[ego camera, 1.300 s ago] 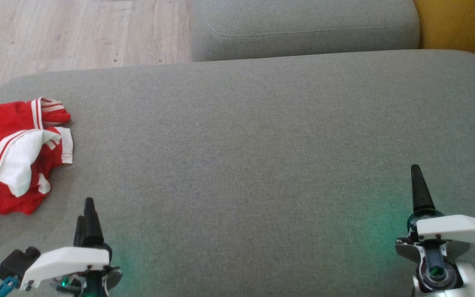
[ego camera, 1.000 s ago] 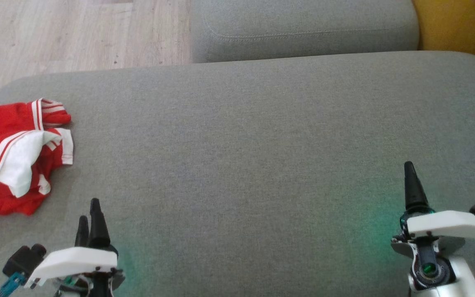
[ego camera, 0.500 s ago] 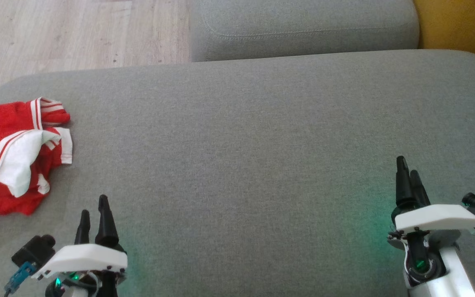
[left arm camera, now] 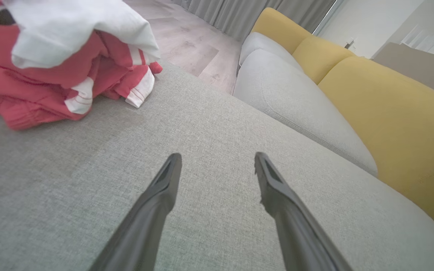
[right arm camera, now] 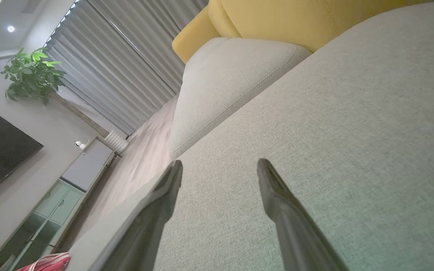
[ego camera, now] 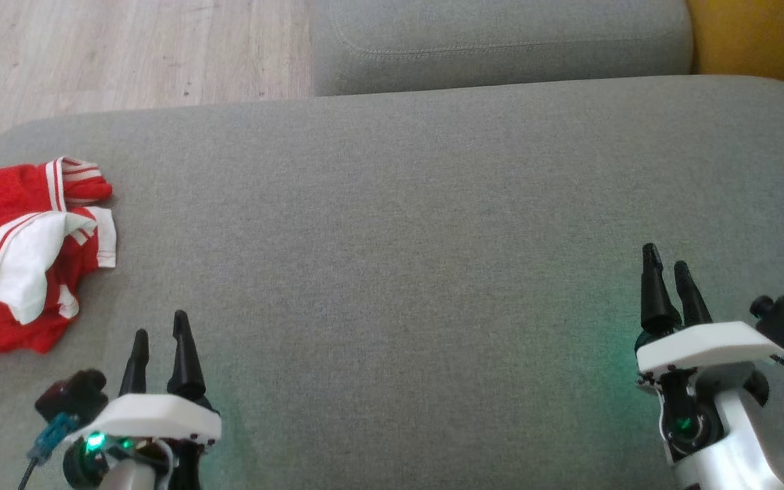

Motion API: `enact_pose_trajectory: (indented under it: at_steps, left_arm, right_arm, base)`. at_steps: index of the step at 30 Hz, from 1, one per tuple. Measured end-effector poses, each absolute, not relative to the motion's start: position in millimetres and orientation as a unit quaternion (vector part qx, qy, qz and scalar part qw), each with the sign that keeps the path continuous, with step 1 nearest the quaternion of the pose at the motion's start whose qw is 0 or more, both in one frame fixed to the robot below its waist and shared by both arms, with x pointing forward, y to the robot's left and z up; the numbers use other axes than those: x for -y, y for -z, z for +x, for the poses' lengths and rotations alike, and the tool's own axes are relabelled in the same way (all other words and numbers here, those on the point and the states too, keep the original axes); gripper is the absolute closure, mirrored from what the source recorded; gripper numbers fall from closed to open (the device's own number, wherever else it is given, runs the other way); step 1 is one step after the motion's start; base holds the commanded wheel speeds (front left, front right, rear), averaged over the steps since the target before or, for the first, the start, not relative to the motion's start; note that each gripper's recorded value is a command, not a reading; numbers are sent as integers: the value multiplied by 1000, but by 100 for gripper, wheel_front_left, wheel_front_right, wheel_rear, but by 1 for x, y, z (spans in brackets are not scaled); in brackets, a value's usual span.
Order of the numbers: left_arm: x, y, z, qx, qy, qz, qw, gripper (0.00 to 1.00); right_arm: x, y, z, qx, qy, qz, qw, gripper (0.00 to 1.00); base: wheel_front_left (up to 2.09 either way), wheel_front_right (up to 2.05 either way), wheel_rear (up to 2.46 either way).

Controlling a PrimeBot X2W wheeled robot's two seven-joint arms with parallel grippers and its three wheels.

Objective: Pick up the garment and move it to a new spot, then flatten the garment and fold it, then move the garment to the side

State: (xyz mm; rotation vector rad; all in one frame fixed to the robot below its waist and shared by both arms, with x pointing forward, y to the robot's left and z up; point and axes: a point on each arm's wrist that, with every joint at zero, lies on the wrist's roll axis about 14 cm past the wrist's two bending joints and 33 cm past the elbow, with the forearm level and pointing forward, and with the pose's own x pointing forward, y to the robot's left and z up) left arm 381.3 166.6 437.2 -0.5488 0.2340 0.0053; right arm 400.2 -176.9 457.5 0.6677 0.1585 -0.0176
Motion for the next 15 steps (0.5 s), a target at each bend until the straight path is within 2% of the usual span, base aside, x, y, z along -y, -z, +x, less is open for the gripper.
enact_pose_trajectory:
  at_steps: [15]
  left_arm:
    - [-158,-439,391,-107,20,-172,979,0]
  right_arm:
    - [168,-463,411,-70,-21,226,971,0]
  base:
    - [0,0,0]
